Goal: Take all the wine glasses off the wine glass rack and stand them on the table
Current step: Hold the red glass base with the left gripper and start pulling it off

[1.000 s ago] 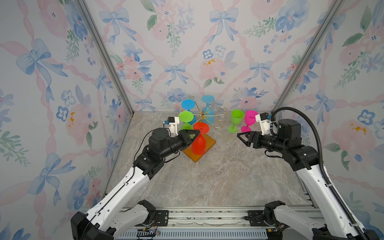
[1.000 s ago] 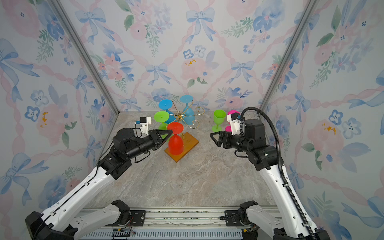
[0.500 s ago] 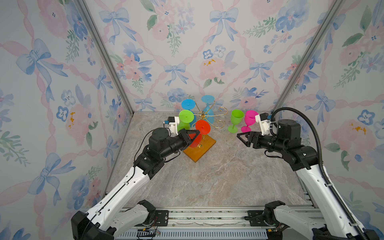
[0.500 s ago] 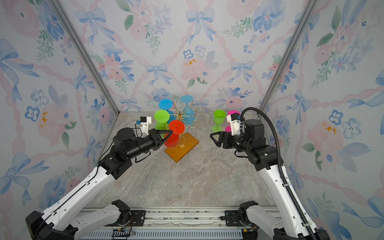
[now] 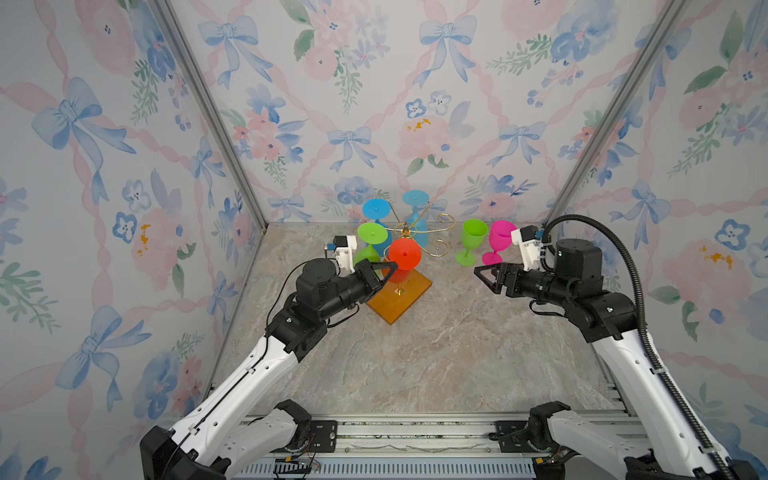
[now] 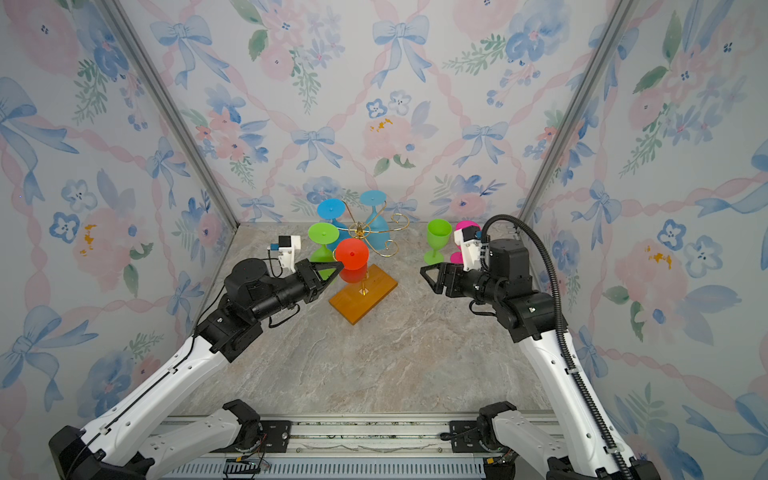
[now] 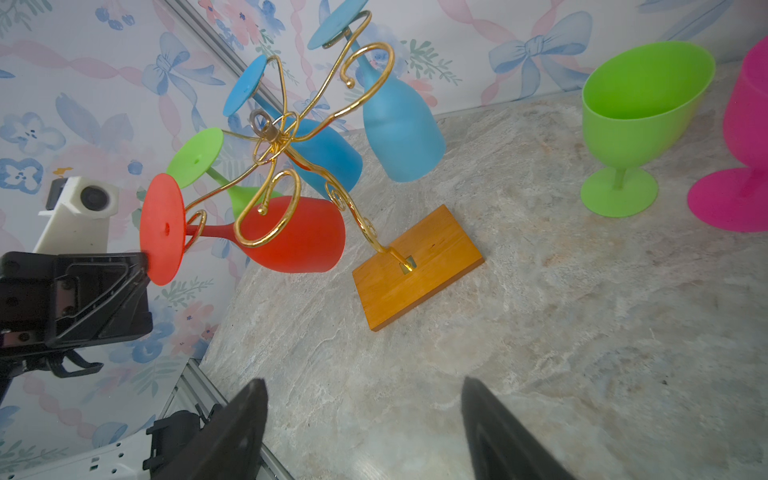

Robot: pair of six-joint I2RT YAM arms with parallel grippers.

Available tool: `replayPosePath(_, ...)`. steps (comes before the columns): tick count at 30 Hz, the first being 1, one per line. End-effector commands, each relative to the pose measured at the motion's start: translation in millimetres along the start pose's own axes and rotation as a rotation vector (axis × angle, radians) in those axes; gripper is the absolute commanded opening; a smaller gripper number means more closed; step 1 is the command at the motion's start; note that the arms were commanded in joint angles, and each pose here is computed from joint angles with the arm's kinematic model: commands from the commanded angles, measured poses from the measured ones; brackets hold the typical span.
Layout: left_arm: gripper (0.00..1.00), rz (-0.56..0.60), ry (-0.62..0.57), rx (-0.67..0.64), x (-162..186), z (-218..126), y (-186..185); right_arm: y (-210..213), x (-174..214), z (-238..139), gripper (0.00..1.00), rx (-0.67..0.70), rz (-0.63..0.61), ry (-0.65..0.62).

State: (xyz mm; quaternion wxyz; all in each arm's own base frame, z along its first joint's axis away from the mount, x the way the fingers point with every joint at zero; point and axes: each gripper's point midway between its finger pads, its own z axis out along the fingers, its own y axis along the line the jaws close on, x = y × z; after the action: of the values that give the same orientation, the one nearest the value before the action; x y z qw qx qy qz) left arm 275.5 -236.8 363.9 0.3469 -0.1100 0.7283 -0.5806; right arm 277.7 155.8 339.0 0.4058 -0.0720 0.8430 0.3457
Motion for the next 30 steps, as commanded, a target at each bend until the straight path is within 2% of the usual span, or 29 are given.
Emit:
replayPosePath(1, 0.02, 0.002, -0.038, 0.039, -8, -8, -10, 0, 3, 0, 0.76, 0.001, -0.014, 0.001)
replayPosePath(30, 0.00, -0.127, -0.057, 0.066, -11, -24, -14, -1, -2, 6, 0.76, 0.000, 0.002, -0.002)
